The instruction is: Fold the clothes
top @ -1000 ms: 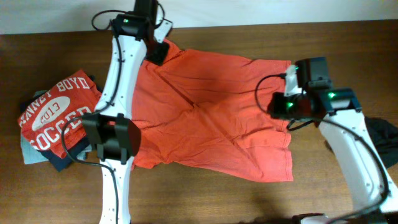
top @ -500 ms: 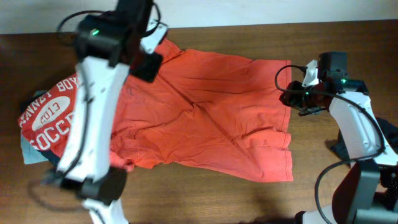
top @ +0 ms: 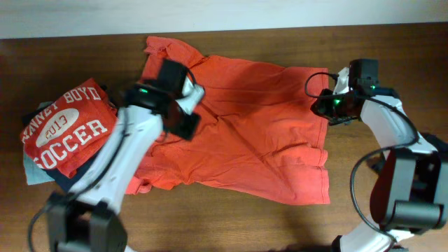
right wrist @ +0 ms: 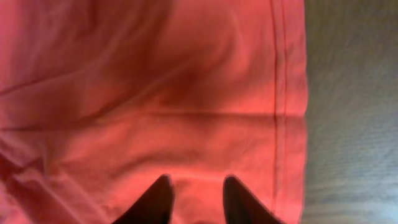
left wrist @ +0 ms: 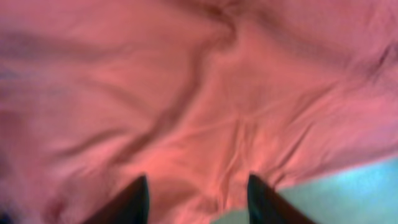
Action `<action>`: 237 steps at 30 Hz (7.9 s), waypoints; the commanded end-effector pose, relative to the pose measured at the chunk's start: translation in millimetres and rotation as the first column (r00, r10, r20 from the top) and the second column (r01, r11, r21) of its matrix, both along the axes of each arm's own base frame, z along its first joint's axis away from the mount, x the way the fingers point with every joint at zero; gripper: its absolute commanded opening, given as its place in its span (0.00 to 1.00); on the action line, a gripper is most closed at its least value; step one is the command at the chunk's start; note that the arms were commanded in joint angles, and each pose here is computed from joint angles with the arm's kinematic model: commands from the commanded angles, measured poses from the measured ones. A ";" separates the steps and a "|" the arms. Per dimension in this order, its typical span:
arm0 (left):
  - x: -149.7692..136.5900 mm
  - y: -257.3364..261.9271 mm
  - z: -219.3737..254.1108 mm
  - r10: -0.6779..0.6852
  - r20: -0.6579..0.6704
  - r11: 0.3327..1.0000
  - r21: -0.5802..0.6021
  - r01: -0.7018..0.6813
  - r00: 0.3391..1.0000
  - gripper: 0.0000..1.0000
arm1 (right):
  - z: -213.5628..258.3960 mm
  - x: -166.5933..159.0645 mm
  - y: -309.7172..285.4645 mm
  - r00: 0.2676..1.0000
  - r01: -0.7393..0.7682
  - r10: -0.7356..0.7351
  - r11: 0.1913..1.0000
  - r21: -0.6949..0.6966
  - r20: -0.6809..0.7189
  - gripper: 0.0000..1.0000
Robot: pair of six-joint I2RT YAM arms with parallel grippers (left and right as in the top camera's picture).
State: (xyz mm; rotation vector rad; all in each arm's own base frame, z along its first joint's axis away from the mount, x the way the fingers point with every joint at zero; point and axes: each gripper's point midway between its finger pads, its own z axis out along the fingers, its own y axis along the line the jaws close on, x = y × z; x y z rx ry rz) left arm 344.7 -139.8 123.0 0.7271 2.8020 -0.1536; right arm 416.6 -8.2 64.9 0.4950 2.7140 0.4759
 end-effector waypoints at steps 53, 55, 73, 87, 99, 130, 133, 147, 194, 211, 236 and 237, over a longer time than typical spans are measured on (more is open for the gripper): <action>-40.5 -6.8 -84.0 0.099 -0.373 0.992 0.109 -0.062 0.922 0.19 | 60.5 101.0 -23.6 0.998 -0.023 0.029 0.994 -0.108 0.062 0.04; -24.0 -4.9 -63.4 0.104 -0.322 0.989 0.135 -0.063 0.941 0.20 | 78.5 92.2 -24.4 0.999 -0.022 0.026 0.995 -0.101 0.038 0.04; 24.5 59.1 98.1 0.229 0.056 0.932 0.276 -0.235 0.972 0.09 | 201.3 -15.9 44.9 0.968 -0.231 0.249 0.927 -0.294 0.026 0.04; -9.1 101.2 183.0 0.352 0.334 0.890 0.168 -0.423 0.874 0.15 | 202.2 -84.9 97.3 0.957 -0.286 0.280 0.872 -0.396 -0.075 0.05; -28.6 114.9 200.6 0.381 0.397 0.870 0.152 -0.469 0.835 0.14 | 234.1 -151.6 120.1 0.925 -0.269 0.371 0.797 -0.541 0.087 0.11; 10.0 87.5 -24.3 0.318 0.148 0.947 -0.004 -0.321 0.937 0.44 | -11.2 -115.9 48.8 0.971 -0.051 0.021 0.992 -0.118 -0.237 0.30; 12.1 87.1 -37.9 0.317 0.121 0.947 0.010 -0.321 0.941 0.35 | -38.2 -108.6 50.6 0.960 -0.046 0.020 0.995 -0.085 -0.280 0.15; 11.8 87.3 -42.3 0.317 0.110 0.947 0.017 -0.321 0.942 0.34 | -96.1 -111.3 -22.2 0.900 0.117 -0.222 0.952 -0.284 -0.376 0.05; -79.4 91.4 -9.7 0.375 -0.194 0.927 0.106 -0.360 0.907 0.30 | 110.9 -93.3 66.7 0.948 -0.247 0.251 0.968 -0.047 0.197 0.64; -162.6 78.6 -8.5 0.569 -0.234 0.795 -0.086 -0.600 0.788 0.63 | 105.3 -93.2 68.7 0.947 -0.253 0.268 0.962 -0.103 0.175 0.68; -172.9 50.0 -97.7 0.553 -0.412 0.740 -0.156 -0.654 0.724 0.02 | 100.4 -98.2 62.3 0.957 -0.238 0.256 0.963 -0.129 0.139 0.70; -171.2 46.4 -93.9 0.542 -0.422 0.738 -0.173 -0.652 0.726 0.01 | 100.3 -98.4 62.3 0.957 -0.239 0.256 0.963 -0.129 0.138 0.70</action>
